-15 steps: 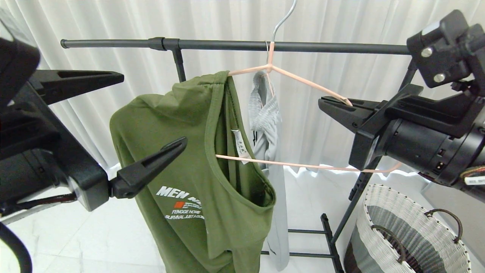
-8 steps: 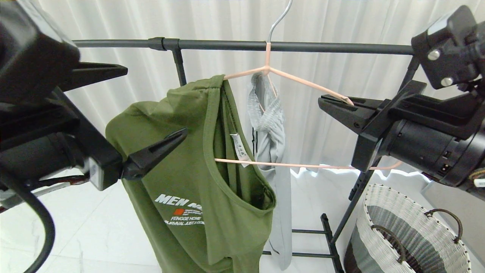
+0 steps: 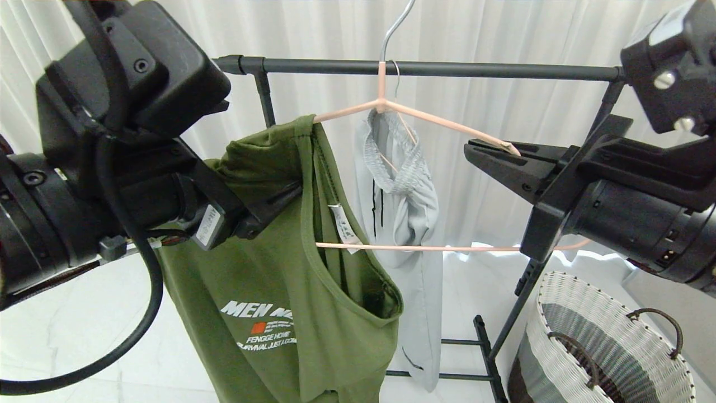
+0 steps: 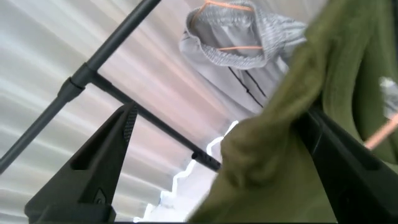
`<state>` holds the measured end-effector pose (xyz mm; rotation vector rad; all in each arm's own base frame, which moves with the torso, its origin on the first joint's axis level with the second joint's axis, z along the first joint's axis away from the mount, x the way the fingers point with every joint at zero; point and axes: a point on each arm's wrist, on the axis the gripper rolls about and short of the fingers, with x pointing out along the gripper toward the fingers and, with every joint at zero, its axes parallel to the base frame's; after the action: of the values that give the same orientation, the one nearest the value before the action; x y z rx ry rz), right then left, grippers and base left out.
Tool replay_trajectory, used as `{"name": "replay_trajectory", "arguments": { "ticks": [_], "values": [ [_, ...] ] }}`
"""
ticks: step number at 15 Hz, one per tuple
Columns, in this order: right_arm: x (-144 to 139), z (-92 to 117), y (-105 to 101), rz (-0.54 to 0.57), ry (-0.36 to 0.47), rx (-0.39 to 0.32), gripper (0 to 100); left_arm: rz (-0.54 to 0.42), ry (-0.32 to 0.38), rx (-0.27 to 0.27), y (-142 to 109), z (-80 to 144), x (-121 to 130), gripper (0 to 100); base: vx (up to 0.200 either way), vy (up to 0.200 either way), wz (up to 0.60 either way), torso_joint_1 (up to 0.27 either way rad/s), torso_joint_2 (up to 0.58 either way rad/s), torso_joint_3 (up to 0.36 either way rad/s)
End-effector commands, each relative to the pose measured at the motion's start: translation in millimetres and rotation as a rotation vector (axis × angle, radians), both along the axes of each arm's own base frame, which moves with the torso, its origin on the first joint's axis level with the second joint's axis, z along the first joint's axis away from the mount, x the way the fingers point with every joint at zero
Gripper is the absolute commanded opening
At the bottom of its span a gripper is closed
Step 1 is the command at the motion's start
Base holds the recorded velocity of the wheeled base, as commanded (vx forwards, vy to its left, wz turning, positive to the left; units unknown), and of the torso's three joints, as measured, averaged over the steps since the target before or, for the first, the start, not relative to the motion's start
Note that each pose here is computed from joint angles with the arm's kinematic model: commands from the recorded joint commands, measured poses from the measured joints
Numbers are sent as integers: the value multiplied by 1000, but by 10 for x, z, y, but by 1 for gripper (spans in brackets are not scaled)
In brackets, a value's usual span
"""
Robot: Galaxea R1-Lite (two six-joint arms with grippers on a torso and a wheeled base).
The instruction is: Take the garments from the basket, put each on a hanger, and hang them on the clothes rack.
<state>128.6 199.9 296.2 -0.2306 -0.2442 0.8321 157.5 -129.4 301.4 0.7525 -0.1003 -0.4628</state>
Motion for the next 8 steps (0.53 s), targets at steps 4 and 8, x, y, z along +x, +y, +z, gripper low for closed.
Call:
{"name": "replay_trajectory", "arguments": {
  "ticks": [4, 8],
  "values": [
    [-53, 12, 20, 25, -8, 1, 0, 0, 11, 9, -29, -27, 42, 0, 0, 0, 0, 0, 0, 0],
    [-65, 11, 27, 29, -7, -1, 0, 0, 15, 10, -30, -40, 42, 0, 0, 0, 0, 0, 0, 0]
  ]
}}
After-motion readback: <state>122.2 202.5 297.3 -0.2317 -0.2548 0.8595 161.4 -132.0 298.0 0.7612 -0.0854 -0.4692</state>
